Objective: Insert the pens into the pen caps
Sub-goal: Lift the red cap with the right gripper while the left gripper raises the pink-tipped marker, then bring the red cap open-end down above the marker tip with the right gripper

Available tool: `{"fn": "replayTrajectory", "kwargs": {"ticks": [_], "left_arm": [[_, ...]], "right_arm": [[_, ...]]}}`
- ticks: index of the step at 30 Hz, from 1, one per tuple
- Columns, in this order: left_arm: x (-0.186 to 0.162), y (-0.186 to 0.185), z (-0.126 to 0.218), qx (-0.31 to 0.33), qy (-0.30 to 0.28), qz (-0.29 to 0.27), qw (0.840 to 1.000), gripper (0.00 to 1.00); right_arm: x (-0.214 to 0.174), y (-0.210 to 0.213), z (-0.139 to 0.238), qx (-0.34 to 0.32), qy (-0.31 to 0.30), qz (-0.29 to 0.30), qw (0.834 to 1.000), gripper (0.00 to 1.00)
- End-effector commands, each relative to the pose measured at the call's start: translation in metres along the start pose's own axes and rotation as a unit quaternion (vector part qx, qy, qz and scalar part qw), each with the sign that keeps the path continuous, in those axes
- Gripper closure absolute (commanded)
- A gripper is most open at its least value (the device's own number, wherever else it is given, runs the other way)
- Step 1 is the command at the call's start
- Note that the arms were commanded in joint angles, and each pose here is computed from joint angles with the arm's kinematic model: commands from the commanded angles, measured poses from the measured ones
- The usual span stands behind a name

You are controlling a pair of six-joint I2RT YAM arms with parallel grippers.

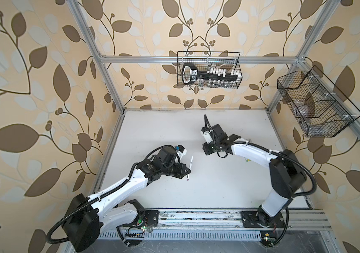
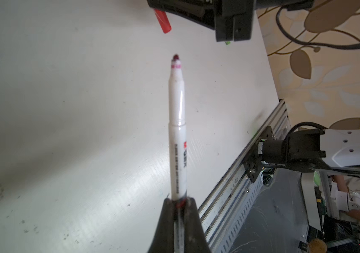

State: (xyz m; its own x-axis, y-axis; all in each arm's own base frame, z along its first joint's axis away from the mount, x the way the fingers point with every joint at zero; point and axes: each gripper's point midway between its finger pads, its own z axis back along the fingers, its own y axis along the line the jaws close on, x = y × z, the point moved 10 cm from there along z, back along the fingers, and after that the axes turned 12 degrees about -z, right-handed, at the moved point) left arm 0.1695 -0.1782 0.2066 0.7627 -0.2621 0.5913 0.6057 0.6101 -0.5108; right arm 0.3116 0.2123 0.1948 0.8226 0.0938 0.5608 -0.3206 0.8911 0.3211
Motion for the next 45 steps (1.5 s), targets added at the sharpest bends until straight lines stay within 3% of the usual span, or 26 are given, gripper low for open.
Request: {"fn": "replayTrajectory", "kwargs": {"ticks": [1,4,9,17,27,45], "left_arm": [[0.011,-0.015,0.0,-0.056,-0.059,-0.069,0.994,1.0],[0.008,-0.019,0.002,-0.075,-0.061,-0.096,0.991,1.0],[0.003,-0.019,0.011,-0.054,-0.078,-0.121,0.988,1.0],[-0.006,-0.015,0.014,0.003,-0.081,-0.14,0.987,1.0],[-0.009,-0.015,0.03,0.041,-0.121,-0.155,0.98,1.0],[-0.01,-0.02,0.044,0.047,-0.154,-0.165,0.973,1.0]], "right_arm": [[0.008,0.019,0.025,0.133,-0.085,-0.003,0.987,0.92],[0.003,0.027,0.051,0.197,-0.136,-0.006,0.971,0.92],[-0.003,0.033,0.084,0.251,-0.194,-0.011,0.948,0.93],[0.0,0.043,0.096,0.317,-0.205,-0.076,0.923,0.94],[-0.001,0.065,0.093,0.33,-0.218,-0.103,0.913,0.94],[-0.003,0.085,0.083,0.367,-0.202,-0.127,0.899,0.94]]}}
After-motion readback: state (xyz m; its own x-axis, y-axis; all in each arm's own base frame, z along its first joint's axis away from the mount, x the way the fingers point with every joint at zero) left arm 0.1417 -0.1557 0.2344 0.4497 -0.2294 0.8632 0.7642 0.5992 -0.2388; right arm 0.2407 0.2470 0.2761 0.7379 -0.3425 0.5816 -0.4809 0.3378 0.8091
